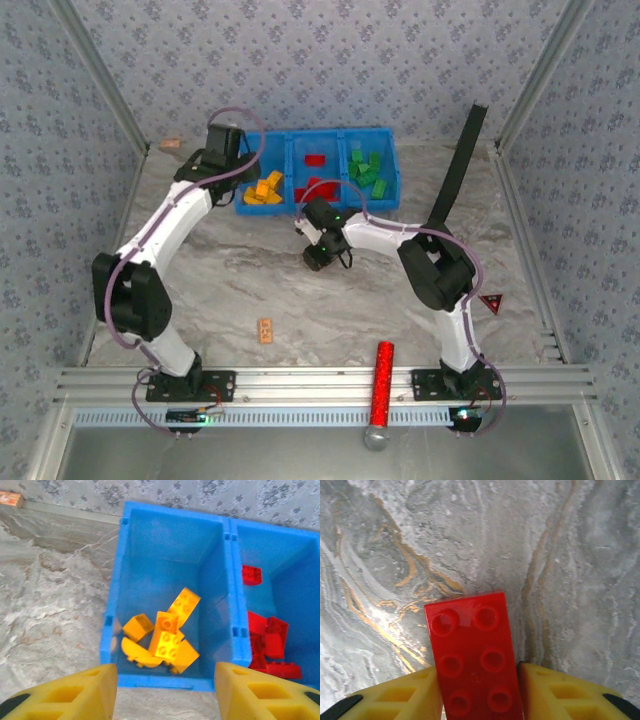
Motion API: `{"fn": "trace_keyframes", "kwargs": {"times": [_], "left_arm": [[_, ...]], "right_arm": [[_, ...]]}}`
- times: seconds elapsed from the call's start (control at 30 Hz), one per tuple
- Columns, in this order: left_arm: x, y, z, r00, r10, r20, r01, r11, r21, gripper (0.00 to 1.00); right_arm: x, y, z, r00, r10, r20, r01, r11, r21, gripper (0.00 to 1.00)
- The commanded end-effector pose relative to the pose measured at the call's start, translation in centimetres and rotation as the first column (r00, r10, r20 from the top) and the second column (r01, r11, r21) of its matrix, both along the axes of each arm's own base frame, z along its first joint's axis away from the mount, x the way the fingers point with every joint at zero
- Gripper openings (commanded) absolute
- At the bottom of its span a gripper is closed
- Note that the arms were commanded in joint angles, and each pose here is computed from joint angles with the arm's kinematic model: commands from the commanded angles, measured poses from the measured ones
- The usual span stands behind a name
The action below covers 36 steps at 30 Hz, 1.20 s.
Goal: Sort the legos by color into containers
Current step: Pick up the lego from the center of the table, then place the lego in the container.
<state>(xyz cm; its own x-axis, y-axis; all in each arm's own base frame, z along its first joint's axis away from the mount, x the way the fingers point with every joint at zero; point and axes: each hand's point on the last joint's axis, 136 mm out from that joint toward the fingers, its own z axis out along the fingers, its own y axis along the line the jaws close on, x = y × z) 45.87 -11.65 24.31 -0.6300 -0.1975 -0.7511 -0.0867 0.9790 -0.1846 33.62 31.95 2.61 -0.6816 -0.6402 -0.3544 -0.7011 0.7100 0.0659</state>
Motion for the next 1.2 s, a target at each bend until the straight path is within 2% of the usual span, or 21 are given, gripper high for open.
{"fn": "trace_keyframes", "kwargs": {"times": [0.0,0.23,0.47,0.63,0.8,1.17], "left_arm": [[-2.3,2.1,-0.2,1.000,0.020,-0.011,-0.020,1.000,0.019,0.54],[-6.2,3.6,-1.7,0.999,0.032,-0.020,-0.032,0.999,-0.002,0.54],[-9.2,4.3,-2.2,1.000,0.019,-0.018,-0.019,1.000,0.001,0.53],[-10.8,3.9,-1.7,1.000,-0.018,0.018,0.018,0.999,-0.045,0.55],[-11.3,4.0,-1.5,0.999,-0.023,0.041,0.025,0.998,-0.050,0.58],[-11.7,3.7,-0.6,0.997,-0.051,0.058,0.054,0.997,-0.047,0.58]], "right_arm": [[0.5,-2.2,1.1,1.000,-0.023,0.015,0.024,0.998,-0.056,0.40],[3.1,-2.6,7.6,0.993,-0.073,0.087,0.071,0.997,0.030,0.36],[9.1,-3.6,12.4,0.960,-0.181,0.214,0.178,0.983,0.034,0.36],[13.6,-3.8,14.9,0.898,-0.281,0.339,0.288,0.957,0.032,0.36],[16.3,-2.3,14.9,0.859,-0.308,0.408,0.327,0.945,0.025,0.37],[21.1,-1.9,12.9,0.831,-0.357,0.426,0.376,0.926,0.042,0.39]]}}
